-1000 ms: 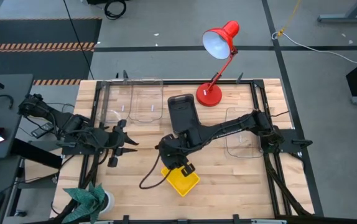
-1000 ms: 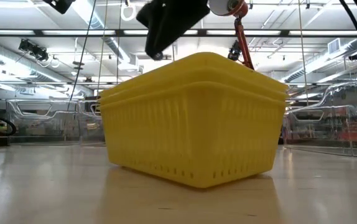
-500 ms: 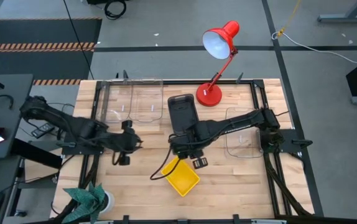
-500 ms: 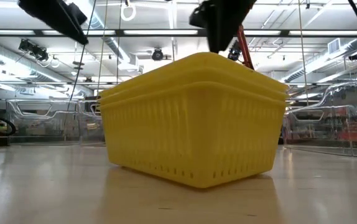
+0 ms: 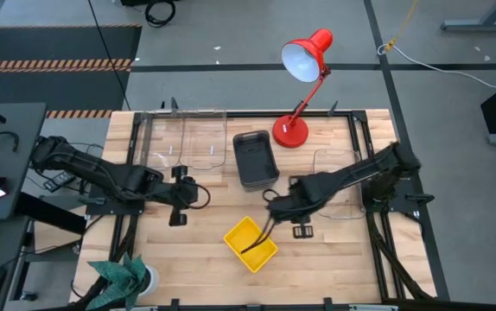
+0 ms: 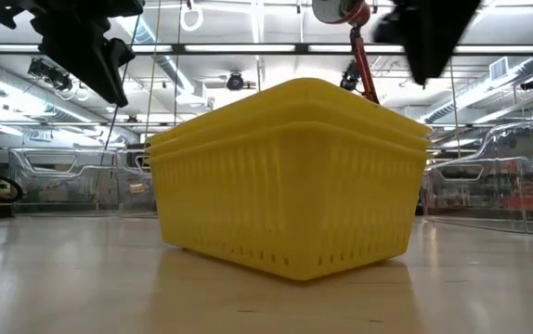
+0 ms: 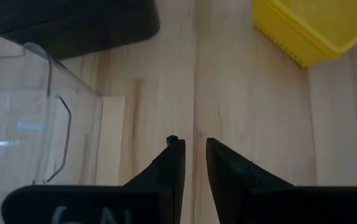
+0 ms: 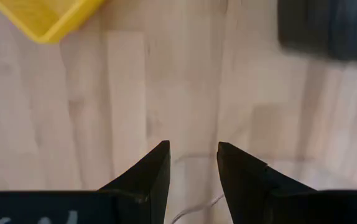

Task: Stack baskets by color
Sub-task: Stack the right transparent bin on the middle transparent bin

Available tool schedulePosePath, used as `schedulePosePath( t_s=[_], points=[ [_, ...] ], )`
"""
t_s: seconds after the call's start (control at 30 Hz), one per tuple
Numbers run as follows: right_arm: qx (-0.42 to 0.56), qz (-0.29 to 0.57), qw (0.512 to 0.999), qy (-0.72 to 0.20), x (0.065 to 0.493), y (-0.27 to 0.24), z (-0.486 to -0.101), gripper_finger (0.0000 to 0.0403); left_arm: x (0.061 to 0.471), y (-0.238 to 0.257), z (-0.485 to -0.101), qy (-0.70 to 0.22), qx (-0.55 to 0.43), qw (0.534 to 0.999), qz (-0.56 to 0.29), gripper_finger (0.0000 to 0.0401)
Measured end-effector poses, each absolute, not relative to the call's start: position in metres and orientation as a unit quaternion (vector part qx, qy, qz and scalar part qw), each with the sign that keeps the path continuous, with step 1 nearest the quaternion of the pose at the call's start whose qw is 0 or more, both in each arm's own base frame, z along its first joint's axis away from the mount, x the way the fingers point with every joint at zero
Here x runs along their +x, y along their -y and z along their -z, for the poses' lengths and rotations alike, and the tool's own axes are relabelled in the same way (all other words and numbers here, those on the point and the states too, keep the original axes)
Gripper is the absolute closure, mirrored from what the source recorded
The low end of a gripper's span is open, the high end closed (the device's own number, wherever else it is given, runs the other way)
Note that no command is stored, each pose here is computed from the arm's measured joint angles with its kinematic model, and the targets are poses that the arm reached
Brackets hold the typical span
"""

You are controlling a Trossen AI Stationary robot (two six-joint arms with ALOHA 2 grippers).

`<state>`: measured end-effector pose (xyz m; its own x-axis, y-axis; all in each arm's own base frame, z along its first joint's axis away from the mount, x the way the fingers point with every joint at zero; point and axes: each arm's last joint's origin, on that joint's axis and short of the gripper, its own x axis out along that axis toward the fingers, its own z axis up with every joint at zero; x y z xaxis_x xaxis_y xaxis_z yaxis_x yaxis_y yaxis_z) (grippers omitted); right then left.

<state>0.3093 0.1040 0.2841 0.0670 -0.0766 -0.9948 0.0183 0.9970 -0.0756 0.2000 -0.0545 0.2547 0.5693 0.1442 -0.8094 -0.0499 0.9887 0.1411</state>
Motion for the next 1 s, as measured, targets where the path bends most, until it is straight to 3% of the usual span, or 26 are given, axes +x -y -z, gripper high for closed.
schedulePosePath(
  t_s=[0.3,0.47,0.73,1.0],
  points=[
    [0.087,0.114,0.715,-0.684,0.249,-0.098,-0.271,0.0261,0.201,0.055,-0.256,-0.456,0.065,0.887,-0.049,0.0335],
    [0.123,0.128,0.693,-0.699,0.233,-0.098,-0.264,0.0237,0.201,0.054,-0.256,-0.454,0.055,0.887,-0.06,0.0322],
    [0.103,0.135,0.657,-0.735,0.219,-0.102,-0.239,0.0185,0.201,0.054,-0.256,-0.454,0.058,0.887,-0.059,0.029],
    [0.095,0.127,0.617,-0.771,0.207,-0.098,-0.217,0.0202,0.2,0.055,-0.255,-0.459,0.057,0.885,-0.053,0.0293]
  ],
)
